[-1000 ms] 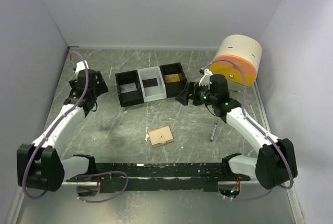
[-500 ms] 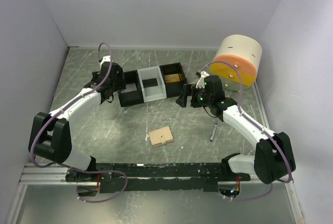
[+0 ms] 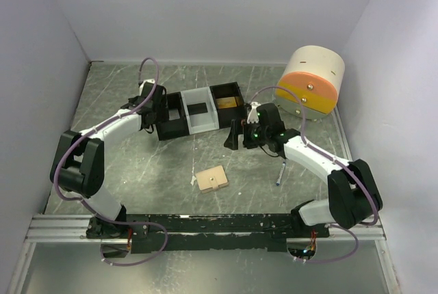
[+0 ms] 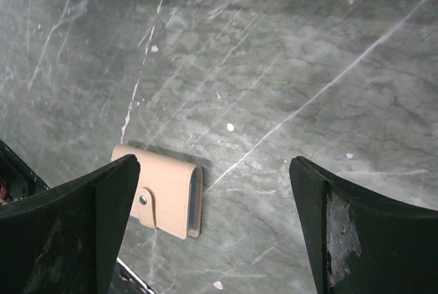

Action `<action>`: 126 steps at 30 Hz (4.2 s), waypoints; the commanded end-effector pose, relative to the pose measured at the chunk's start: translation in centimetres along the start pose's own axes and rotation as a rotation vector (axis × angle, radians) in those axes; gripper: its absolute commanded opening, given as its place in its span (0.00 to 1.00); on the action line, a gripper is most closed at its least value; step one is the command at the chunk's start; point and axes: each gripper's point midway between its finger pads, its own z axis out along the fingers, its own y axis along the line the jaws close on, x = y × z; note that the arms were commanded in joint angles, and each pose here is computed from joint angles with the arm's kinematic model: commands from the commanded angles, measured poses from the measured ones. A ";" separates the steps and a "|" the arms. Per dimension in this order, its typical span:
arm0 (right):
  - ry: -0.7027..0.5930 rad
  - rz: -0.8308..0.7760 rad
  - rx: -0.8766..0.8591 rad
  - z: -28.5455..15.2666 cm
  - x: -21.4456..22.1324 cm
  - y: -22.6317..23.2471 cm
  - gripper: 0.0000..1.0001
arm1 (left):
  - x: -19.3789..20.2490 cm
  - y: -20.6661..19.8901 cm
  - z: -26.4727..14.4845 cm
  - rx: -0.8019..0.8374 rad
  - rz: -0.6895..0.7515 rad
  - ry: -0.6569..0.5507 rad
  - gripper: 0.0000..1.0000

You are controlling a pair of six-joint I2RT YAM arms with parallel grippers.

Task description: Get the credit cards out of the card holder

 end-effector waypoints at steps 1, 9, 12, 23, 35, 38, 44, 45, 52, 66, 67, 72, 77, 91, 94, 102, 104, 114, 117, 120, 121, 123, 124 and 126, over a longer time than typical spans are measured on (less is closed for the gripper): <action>0.036 -0.009 -0.029 0.3 1.6 0.5 0.93 | 0.4 0.1 -0.1 -0.007 0.004 0.008 0.94; 0.097 -0.090 -0.009 1.2 3.9 1.7 0.91 | 2.4 1.1 0.4 -0.034 0.018 0.054 0.94; 0.107 -0.110 -0.004 1.5 4.4 2.0 0.90 | 2.5 1.2 0.6 -0.034 0.015 0.051 0.94; 0.098 -0.123 -0.012 2.0 4.4 3.2 0.89 | 2.4 1.3 1.4 -0.033 -0.008 0.025 0.94; 0.073 -0.131 0.013 2.1 3.9 2.9 0.90 | -0.1 0.7 2.4 -0.021 -0.048 -0.035 0.94; 0.073 -0.133 0.028 2.2 3.8 2.7 0.90 | -0.7 0.3 3.0 -0.011 -0.061 -0.061 0.94; 0.088 -0.142 0.006 2.2 4.3 3.1 0.90 | -0.6 0.3 3.3 -0.021 -0.054 -0.042 0.94; 0.094 -0.148 0.001 2.2 4.5 3.2 0.90 | -0.4 0.6 3.1 -0.025 -0.052 -0.034 0.94; 0.128 -0.196 0.033 2.5 6.2 3.3 0.90 | 1.8 5.0 2.3 -0.078 -0.106 -0.036 0.94; 0.160 -0.269 0.135 2.5 8.1 2.6 0.88 | -0.9 1.8 2.2 -0.018 -0.095 -0.095 0.94; 0.164 -0.272 0.138 2.4 8.3 2.5 0.87 | -1.2 1.2 1.5 -0.003 -0.085 -0.099 0.94; 0.236 -0.297 0.106 2.0 10.5 3.1 0.88 | -2.8 -0.1 -2.8 0.070 -0.087 -0.178 0.94; 0.194 -0.313 0.067 1.4 11.0 4.8 0.83 | -3.1 0.8 -6.8 0.119 -0.111 -0.254 0.94; 0.077 -0.268 0.075 0.2 10.8 6.5 0.87 | 1.6 3.5 -8.1 0.150 -0.151 -0.331 0.94; 0.095 -0.265 0.071 0.4 11.5 6.6 0.87 | 6.1 -8.9 -17.7 1.054 -0.327 0.009 0.25; 0.059 -0.288 0.090 -0.2 11.1 6.6 0.88 | 4.2 -8.9 -20.9 1.221 -0.414 -0.075 0.60; 0.060 -0.288 0.071 -0.2 11.2 6.9 0.88 | 4.2 -8.9 -20.7 1.202 -0.373 -0.066 0.63; 0.107 -0.306 0.087 1.1 12.2 7.7 0.78 | 6.2 -7.1 -19.5 1.017 -0.202 0.003 0.82; 0.121 -0.316 0.154 1.8 12.3 7.1 0.69 | 7.5 -6.4 -18.4 0.953 -0.184 0.031 0.82; 0.102 -0.356 0.177 1.9 12.1 7.7 0.65 | 8.9 -5.7 -17.1 0.873 -0.172 0.068 0.67; 0.096 -0.361 0.186 1.9 11.9 7.8 0.65 | 9.2 -5.3 -16.6 0.829 -0.172 0.075 0.60; 0.082 -0.381 0.216 1.8 11.6 8.1 0.64 | 9.7 -4.9 -16.0 0.791 -0.162 0.087 0.46; 0.081 -0.392 0.217 1.8 11.6 8.4 0.64 | 9.7 -4.8 -15.9 0.782 -0.160 0.092 0.41; 0.079 -0.403 0.223 1.9 11.5 8.8 0.63 | 10.1 -4.8 -15.6 0.764 -0.156 0.108 0.51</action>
